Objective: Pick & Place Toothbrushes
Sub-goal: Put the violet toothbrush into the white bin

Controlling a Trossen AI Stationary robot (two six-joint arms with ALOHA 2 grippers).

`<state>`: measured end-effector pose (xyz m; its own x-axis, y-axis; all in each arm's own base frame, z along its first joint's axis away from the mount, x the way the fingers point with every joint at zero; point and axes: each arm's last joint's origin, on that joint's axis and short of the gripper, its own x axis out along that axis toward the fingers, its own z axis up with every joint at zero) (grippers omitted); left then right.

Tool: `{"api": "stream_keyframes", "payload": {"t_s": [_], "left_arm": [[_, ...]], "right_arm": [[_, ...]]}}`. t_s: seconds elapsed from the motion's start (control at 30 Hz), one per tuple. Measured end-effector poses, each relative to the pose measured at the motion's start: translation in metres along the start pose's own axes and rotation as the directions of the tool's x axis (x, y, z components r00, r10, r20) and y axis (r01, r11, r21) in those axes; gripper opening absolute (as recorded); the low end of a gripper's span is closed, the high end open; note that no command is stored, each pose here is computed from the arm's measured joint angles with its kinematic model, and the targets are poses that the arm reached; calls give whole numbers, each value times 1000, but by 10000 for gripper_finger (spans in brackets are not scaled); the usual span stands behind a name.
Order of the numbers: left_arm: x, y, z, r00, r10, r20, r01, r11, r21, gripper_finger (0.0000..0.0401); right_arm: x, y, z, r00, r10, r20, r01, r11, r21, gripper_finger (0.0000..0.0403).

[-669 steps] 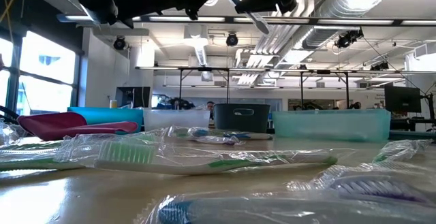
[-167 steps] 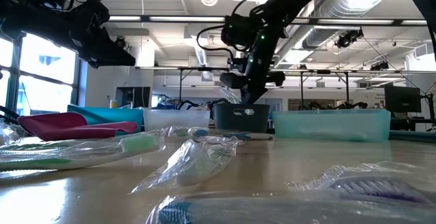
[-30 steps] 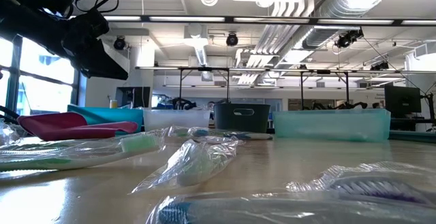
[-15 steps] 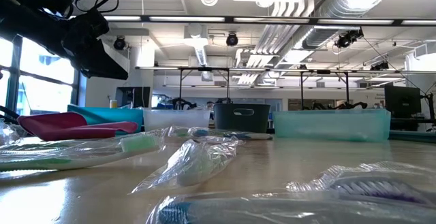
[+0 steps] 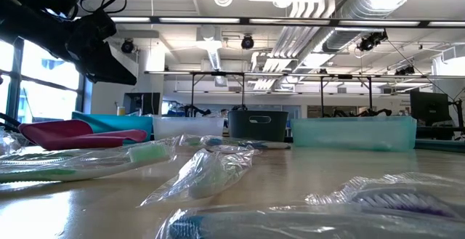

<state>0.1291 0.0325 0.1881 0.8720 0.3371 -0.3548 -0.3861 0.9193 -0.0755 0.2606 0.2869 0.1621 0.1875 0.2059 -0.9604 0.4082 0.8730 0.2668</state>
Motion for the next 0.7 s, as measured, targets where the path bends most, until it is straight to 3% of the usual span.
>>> {"api": "stream_keyframes", "payload": {"t_s": [0.33,0.7], "left_arm": [[0,0,0,1000,0,0,0,1000,0,95],[0,0,0,1000,0,-2,0,1000,0,95]], "right_arm": [[19,-1,-1,999,-33,-10,33,999,2,146],[20,-2,-1,998,-54,18,54,999,1,146]]}}
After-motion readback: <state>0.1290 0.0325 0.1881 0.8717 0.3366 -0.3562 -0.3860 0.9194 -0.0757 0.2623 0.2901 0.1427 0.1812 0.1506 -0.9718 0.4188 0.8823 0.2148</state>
